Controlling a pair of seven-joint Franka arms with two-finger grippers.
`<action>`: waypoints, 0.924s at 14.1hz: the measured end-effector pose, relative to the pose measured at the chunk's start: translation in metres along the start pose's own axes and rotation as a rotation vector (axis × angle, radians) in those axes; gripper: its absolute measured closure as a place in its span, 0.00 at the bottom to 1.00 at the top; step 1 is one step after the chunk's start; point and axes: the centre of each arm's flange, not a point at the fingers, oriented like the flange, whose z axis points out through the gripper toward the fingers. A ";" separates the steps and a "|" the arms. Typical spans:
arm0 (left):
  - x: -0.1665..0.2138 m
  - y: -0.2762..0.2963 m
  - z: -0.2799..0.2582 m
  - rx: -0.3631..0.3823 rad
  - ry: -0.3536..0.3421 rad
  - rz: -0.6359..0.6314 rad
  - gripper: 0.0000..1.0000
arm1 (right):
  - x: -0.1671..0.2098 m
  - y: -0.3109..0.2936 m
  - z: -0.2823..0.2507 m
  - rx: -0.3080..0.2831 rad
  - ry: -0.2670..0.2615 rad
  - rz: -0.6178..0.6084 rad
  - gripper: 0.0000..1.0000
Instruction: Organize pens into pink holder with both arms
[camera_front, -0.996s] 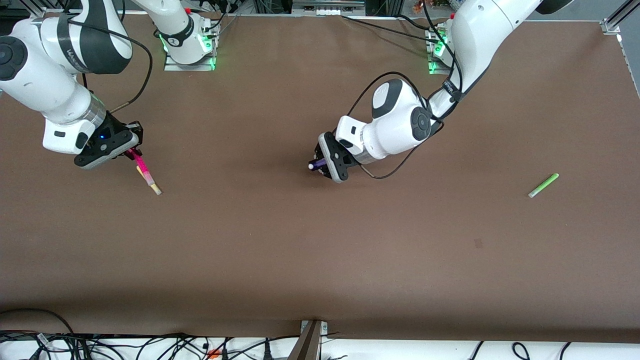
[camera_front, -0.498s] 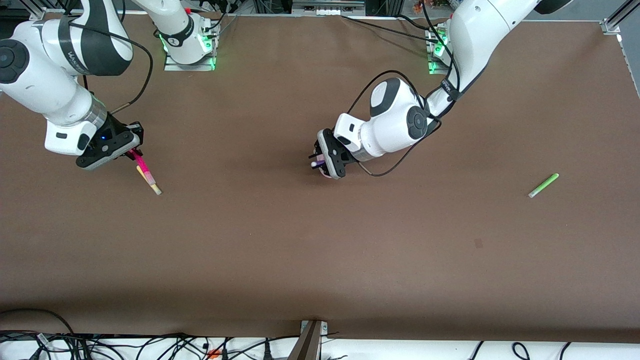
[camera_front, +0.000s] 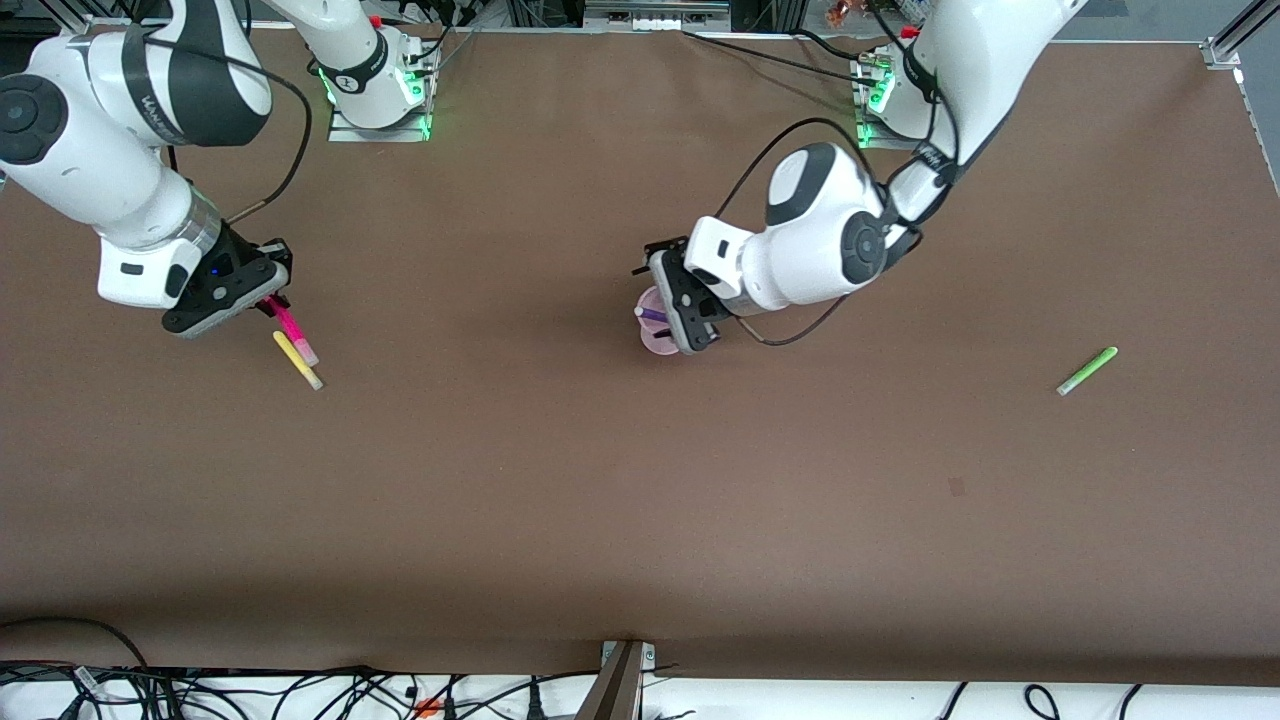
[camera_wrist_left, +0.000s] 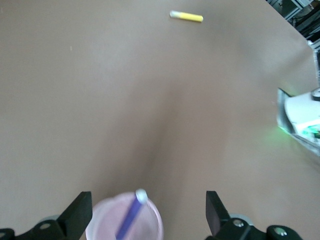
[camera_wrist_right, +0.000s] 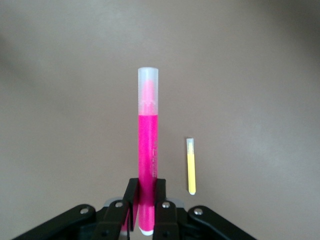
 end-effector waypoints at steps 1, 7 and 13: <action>-0.004 -0.002 -0.017 -0.016 -0.035 -0.039 0.00 | 0.013 -0.017 -0.017 -0.017 -0.015 -0.037 0.84; -0.060 -0.040 -0.105 0.090 -0.485 -0.230 0.00 | 0.125 -0.172 -0.084 -0.175 -0.068 -0.176 0.84; -0.107 -0.109 -0.218 0.404 -0.583 -0.424 0.00 | 0.225 -0.291 -0.037 -0.300 -0.073 -0.340 0.84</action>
